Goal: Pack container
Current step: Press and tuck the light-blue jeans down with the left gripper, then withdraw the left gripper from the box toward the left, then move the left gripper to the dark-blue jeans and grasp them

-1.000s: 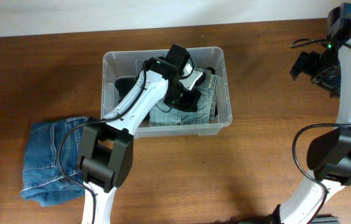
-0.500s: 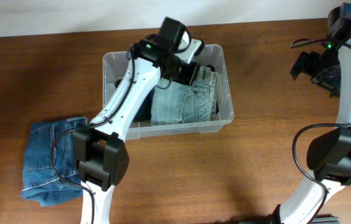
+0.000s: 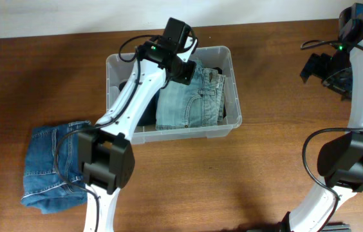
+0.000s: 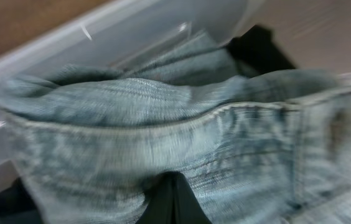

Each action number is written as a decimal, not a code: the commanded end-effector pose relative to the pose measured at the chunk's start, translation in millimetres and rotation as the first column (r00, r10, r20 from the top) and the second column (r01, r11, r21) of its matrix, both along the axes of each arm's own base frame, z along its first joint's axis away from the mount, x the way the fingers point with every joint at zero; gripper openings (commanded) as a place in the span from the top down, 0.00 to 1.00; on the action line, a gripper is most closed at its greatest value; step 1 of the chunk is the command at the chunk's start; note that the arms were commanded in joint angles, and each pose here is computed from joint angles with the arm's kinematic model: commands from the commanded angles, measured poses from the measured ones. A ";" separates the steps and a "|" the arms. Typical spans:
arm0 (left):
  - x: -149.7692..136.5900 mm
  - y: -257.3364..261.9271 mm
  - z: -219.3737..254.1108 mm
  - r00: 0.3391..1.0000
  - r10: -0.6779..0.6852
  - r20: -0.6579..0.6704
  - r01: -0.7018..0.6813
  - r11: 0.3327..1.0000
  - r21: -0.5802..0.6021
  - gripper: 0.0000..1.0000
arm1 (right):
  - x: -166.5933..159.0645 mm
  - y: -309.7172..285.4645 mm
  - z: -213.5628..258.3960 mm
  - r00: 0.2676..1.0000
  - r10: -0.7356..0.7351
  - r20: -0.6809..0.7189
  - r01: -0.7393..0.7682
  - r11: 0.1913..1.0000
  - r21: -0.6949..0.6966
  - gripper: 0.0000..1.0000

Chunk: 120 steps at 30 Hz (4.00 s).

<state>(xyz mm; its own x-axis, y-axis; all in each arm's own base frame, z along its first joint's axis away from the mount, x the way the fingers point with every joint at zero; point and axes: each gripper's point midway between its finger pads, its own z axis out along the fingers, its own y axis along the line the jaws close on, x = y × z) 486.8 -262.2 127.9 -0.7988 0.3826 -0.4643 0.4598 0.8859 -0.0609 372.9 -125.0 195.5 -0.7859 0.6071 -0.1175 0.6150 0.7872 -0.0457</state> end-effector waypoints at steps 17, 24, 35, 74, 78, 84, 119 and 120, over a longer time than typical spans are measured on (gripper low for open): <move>2.7 16.9 35.6 0.999 -0.021 0.035 0.018 0.997 0.081 0.52 | -0.8 -1.1 -1.3 1.000 -0.015 -0.004 0.015 1.000 0.001 0.02; -19.1 64.3 148.7 0.980 0.061 0.190 -0.090 0.985 0.149 0.01 | -0.8 -1.1 -1.3 1.000 -0.015 -0.004 0.015 1.000 0.001 0.02; -65.1 165.0 218.9 0.929 0.298 0.218 -0.328 0.938 0.115 0.01 | -0.8 -1.1 -1.3 1.000 -0.015 -0.004 0.015 1.000 0.001 0.02; -184.6 417.9 59.2 0.243 0.899 -0.364 -0.905 0.345 0.247 0.01 | -0.8 -1.1 -1.3 1.000 -0.015 -0.004 0.015 1.000 0.001 0.02; -212.9 408.7 25.2 0.190 0.864 -0.466 -0.872 0.366 0.325 0.01 | -0.8 -1.1 -1.3 1.000 -0.015 -0.004 0.015 1.000 0.001 0.02; -261.6 382.1 -14.5 0.082 0.803 -0.590 -0.791 0.413 0.451 0.01 | -0.8 -1.1 -1.3 1.000 -0.015 -0.004 0.015 1.000 0.001 0.01; -108.2 385.7 -82.3 0.398 0.798 -0.453 -0.914 0.307 -0.264 0.03 | -0.8 -1.1 -1.3 1.000 -0.015 -0.004 0.015 1.000 0.001 0.02; -105.3 382.0 -77.1 0.426 0.781 -0.456 -0.901 0.323 -0.288 0.04 | -0.8 -1.1 -1.3 1.000 -0.015 -0.004 0.015 1.000 0.001 0.01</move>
